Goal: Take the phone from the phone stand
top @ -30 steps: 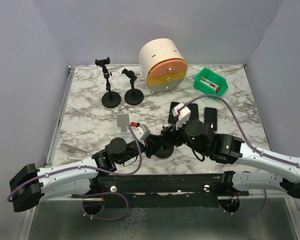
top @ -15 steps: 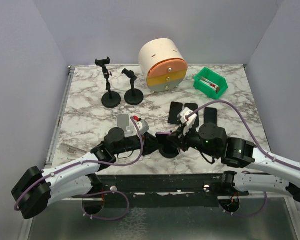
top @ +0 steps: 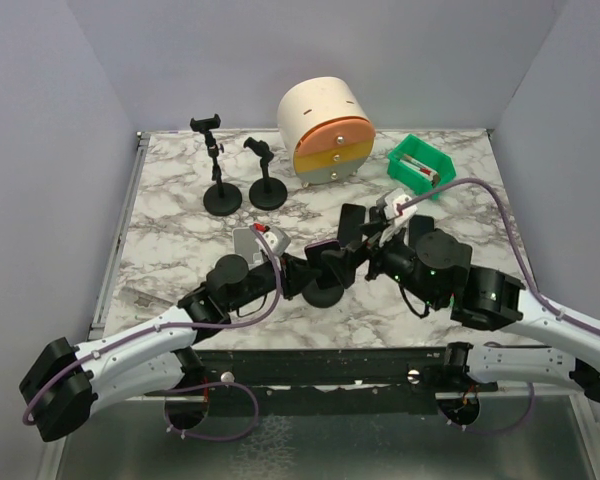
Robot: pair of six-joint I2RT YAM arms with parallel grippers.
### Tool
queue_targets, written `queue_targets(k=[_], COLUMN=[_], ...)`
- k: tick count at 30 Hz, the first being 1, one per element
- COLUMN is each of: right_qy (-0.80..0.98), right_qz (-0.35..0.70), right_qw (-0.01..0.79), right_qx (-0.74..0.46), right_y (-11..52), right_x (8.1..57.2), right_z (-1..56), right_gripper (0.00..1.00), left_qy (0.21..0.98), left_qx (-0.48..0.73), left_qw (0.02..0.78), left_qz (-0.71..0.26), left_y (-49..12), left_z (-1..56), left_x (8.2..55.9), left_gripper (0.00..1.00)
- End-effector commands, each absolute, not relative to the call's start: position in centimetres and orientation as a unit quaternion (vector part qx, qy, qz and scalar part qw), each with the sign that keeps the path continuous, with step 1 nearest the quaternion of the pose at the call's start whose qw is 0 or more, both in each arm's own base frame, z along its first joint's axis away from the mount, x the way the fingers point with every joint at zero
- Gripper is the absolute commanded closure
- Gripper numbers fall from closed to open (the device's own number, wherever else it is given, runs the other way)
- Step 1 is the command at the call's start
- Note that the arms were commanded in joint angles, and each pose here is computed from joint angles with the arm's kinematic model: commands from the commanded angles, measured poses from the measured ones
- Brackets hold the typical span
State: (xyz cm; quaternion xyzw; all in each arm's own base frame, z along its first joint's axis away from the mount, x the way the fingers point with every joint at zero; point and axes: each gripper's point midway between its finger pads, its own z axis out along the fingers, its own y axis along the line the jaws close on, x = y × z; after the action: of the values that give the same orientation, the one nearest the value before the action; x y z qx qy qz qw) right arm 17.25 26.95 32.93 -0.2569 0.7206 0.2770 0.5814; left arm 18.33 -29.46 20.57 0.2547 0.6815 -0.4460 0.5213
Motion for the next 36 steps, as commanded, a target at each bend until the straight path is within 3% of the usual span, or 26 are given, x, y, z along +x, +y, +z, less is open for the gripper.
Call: queue_targets(k=[1,11,22,36], right_qy=[0.753,0.774,0.766,0.77], right_qz=[0.205,0.149,0.184,0.141], right_qw=[0.592,0.601,0.592,0.598], right_qx=[-0.201,-0.13,-0.17,-0.173], right_y=[27.0,29.0,32.3,33.5], right_x=[20.1,23.0,22.8,24.6], right_z=[33.0,30.1,28.0,25.6], right_gripper=[0.0,0.0,0.0,0.05], left_qy=[0.638,0.668,0.663,0.653], left_qx=[0.163,0.101,0.084,0.072], left_qw=[0.628,0.643,0.632,0.614], left_qz=[-0.416,-0.362,-0.392,-0.438], left_y=[-28.1,-27.3,-27.8,-28.2], left_z=[27.6,25.9,26.8,28.1], left_x=[21.5,22.2,21.9,20.8], left_gripper=[1.0,1.0,1.0,1.0])
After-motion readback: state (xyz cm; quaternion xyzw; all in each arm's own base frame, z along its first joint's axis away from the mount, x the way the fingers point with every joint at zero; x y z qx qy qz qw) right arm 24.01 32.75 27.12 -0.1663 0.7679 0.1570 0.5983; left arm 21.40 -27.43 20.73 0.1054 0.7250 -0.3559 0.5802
